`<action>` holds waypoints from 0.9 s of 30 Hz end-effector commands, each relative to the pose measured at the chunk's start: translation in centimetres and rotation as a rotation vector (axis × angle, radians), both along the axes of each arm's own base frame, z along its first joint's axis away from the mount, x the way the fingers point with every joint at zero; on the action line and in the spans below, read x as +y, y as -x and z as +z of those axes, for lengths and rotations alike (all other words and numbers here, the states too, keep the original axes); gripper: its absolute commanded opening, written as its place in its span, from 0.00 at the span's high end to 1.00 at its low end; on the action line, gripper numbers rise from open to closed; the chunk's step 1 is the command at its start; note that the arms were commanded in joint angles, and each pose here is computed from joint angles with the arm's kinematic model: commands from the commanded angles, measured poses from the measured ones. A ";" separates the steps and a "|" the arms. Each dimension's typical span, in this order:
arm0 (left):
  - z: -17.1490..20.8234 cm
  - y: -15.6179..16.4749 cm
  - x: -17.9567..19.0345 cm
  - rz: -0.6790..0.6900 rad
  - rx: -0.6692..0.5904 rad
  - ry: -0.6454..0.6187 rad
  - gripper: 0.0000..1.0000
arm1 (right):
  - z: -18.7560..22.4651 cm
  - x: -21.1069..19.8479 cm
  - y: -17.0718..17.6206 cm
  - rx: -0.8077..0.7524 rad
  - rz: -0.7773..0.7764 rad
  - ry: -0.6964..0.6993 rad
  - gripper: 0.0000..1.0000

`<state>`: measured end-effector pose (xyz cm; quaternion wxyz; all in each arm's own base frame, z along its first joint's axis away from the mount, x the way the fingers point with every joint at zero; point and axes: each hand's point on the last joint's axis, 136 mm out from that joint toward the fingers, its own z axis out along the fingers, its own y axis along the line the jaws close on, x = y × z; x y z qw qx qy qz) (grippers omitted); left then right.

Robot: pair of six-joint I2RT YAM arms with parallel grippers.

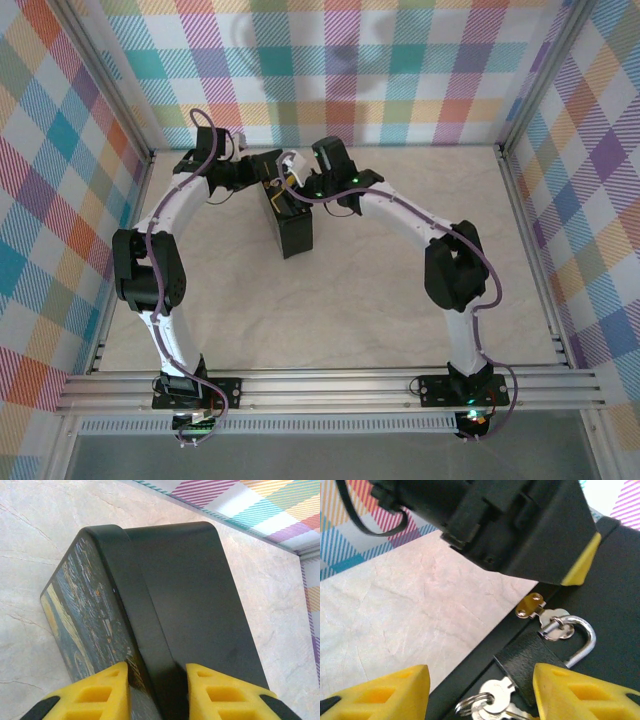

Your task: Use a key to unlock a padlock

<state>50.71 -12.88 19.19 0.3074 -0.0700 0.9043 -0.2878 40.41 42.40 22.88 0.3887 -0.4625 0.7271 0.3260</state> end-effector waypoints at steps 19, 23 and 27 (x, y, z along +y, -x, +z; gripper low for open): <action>-3.6 2.2 0.2 -0.017 0.170 -0.015 0.72 | 1.1 -0.5 -0.1 0.119 -0.341 0.255 0.50; -3.5 2.3 0.2 -0.021 0.169 -0.008 0.72 | 0.5 0.0 -0.3 0.111 -0.347 0.275 0.48; -3.7 2.5 -0.1 -0.026 0.172 0.008 0.72 | -0.5 0.3 -0.8 0.121 -0.360 0.291 0.47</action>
